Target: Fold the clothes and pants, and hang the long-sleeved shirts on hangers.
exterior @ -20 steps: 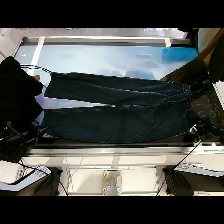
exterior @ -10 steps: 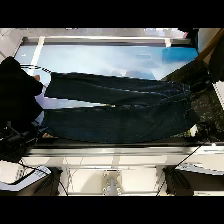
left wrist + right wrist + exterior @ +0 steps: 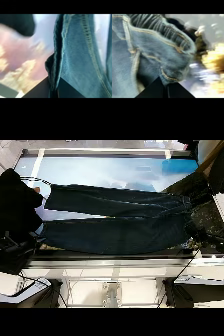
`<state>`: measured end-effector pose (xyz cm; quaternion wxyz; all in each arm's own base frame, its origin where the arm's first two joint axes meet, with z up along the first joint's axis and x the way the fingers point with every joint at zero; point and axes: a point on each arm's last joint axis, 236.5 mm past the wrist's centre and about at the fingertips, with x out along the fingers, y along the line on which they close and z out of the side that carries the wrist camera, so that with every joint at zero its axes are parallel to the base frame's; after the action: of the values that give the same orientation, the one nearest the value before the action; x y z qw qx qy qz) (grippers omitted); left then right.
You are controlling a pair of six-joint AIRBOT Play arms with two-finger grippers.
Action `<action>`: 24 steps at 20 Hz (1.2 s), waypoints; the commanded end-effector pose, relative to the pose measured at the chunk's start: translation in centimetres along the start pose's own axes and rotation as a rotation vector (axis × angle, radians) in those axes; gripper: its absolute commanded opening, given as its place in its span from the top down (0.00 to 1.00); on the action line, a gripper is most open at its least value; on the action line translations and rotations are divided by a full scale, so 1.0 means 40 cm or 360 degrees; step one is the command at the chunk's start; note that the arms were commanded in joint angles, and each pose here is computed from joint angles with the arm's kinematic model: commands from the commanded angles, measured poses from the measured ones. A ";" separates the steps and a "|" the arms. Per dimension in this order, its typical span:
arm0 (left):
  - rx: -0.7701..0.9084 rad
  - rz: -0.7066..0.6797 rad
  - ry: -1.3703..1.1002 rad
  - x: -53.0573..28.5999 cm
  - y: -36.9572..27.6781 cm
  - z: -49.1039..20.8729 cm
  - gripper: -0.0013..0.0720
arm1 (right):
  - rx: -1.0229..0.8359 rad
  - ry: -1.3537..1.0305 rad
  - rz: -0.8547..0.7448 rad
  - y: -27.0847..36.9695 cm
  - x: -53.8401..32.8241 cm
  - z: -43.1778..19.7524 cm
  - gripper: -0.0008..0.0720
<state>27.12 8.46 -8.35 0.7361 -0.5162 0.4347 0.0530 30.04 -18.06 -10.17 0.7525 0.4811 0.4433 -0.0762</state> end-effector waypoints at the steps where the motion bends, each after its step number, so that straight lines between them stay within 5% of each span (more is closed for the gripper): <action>1: 0.0150 -0.0099 0.0009 -0.053 -0.090 0.040 0.96 | -0.0105 0.0054 0.0190 0.099 -0.080 -0.004 0.93; 4: 0.0264 -0.0033 -0.0073 -0.131 -0.149 0.070 0.96 | -0.0217 0.0044 0.0100 0.099 -0.198 -0.037 0.93; 9: 0.0421 0.0520 -0.0336 -0.312 -0.105 0.060 0.96 | -0.0255 -0.0121 -0.0140 0.091 -0.411 -0.099 0.93; 14: 0.0636 0.0379 -0.0584 -0.370 -0.305 0.175 0.96 | -0.0367 -0.0234 -0.0199 0.215 -0.457 -0.078 0.93; 17: 0.0882 0.0273 -0.0475 -0.230 -0.463 0.251 0.96 | -0.0391 -0.0264 -0.0187 0.274 -0.370 -0.020 0.93; 24: 0.0970 0.0588 -0.0210 0.290 -0.579 0.420 0.96 | -0.0210 -0.0168 -0.0223 0.240 -0.139 0.060 0.93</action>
<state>49.62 9.39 6.20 0.8701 -0.1983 0.4460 0.0679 30.97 -16.25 3.54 0.8105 0.3786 0.4338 -0.1072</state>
